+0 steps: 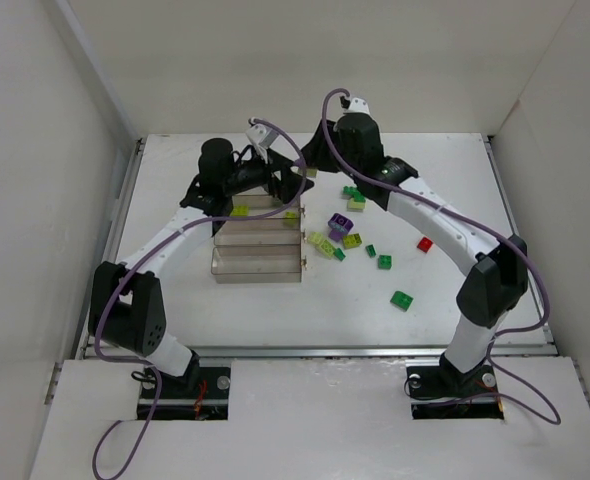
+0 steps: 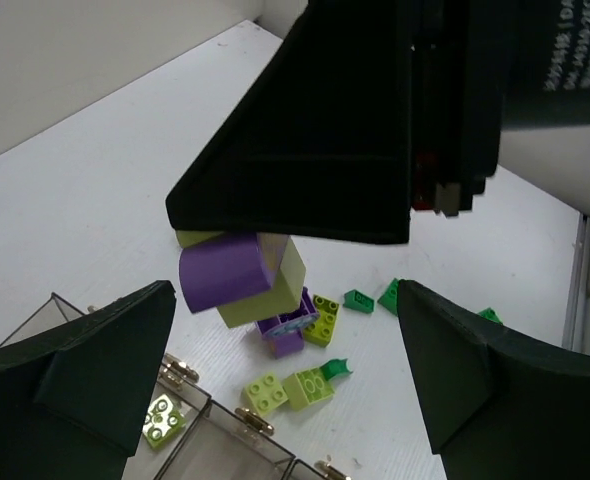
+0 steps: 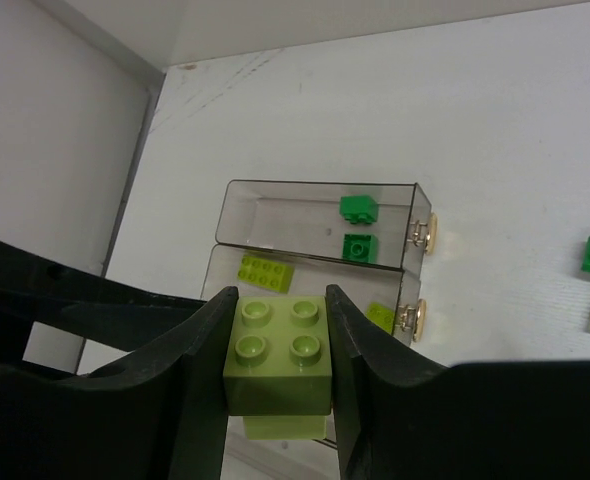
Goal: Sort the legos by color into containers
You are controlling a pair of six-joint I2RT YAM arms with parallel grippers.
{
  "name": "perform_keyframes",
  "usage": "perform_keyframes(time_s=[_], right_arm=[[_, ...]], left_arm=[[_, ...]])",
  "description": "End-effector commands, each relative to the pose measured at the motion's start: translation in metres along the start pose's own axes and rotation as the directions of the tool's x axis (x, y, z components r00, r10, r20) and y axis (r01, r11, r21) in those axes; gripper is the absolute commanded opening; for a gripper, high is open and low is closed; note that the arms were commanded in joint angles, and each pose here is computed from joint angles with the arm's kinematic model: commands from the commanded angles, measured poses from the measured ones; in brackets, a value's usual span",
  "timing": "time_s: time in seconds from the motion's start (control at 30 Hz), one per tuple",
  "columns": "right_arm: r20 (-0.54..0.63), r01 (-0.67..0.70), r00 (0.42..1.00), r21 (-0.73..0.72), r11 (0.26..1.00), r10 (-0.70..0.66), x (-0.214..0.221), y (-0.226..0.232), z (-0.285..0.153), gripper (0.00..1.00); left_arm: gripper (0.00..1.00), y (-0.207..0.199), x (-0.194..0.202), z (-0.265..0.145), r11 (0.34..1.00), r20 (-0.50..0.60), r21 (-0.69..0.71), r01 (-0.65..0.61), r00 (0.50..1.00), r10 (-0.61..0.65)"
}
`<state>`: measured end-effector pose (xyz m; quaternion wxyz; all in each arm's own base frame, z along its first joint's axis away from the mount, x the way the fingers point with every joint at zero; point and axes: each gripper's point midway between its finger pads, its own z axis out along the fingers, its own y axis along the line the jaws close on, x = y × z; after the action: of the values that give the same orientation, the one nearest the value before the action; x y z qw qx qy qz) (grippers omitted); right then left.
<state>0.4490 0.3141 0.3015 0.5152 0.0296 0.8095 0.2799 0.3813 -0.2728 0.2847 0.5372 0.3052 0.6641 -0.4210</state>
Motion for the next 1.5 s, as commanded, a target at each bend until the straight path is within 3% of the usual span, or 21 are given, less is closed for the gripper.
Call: perform_keyframes(time_s=[0.0,0.17,0.3,0.33,0.57,0.77,0.8,0.97,1.07,1.2,1.3,1.47], right_arm=[[0.083,-0.024,0.996,-0.094,0.995,0.032,-0.028,0.036,-0.011,0.00],[0.075,-0.021,0.997,-0.090,0.996,0.028,-0.022,0.037,-0.010,0.00],[0.059,-0.018,0.998,-0.114,0.993,0.025,-0.017,0.044,-0.012,0.00],[0.052,-0.017,0.998,-0.124,0.992,0.024,-0.016,0.046,-0.012,0.00],[0.034,-0.016,0.999,-0.150,0.989,0.021,-0.011,0.050,-0.010,0.00],[0.037,-0.016,0.999,-0.152,0.988,0.022,-0.012,0.054,0.005,0.00],[0.040,-0.016,0.999,-0.154,0.988,0.023,-0.014,0.056,0.007,0.00],[0.071,-0.019,0.997,-0.139,0.990,0.029,-0.022,0.059,0.026,0.00],[0.072,-0.019,0.997,-0.156,0.988,0.030,-0.023,0.065,0.035,0.00],[-0.013,-0.012,1.000,-0.135,0.991,0.011,0.008,0.057,0.063,0.00],[-0.082,-0.011,0.997,-0.150,0.989,-0.002,0.026,0.058,0.074,0.00],[-0.340,0.031,0.935,-0.218,0.976,-0.106,0.110,0.042,0.103,0.00]], left_arm=[[0.91,0.000,-0.031,0.005,0.998,0.091,-0.067,0.005,0.996,0.001],[0.80,-0.001,-0.027,0.012,0.994,0.094,-0.093,0.050,0.995,-0.041],[0.60,0.004,-0.029,0.014,0.992,0.100,-0.113,0.051,0.994,-0.040],[0.47,0.006,-0.025,0.016,0.991,0.094,-0.114,0.065,0.994,-0.055],[0.00,0.020,-0.021,0.013,0.978,0.090,-0.192,0.077,0.994,-0.060],[0.00,0.033,0.001,0.000,0.958,-0.009,-0.286,0.019,1.000,-0.023],[0.00,0.040,0.023,-0.006,0.952,-0.064,-0.306,0.024,0.997,-0.046],[0.00,0.053,0.047,-0.036,0.925,-0.174,-0.362,-0.117,0.983,0.056],[0.00,0.054,0.067,-0.047,0.921,-0.234,-0.363,-0.140,0.971,0.055],[0.00,0.059,0.074,-0.065,0.902,-0.247,-0.410,-0.134,0.969,0.032],[0.00,0.079,0.072,-0.092,0.850,-0.235,-0.510,-0.128,0.972,0.006],[0.00,0.120,0.070,-0.141,0.715,-0.207,-0.688,-0.123,0.978,-0.032]])
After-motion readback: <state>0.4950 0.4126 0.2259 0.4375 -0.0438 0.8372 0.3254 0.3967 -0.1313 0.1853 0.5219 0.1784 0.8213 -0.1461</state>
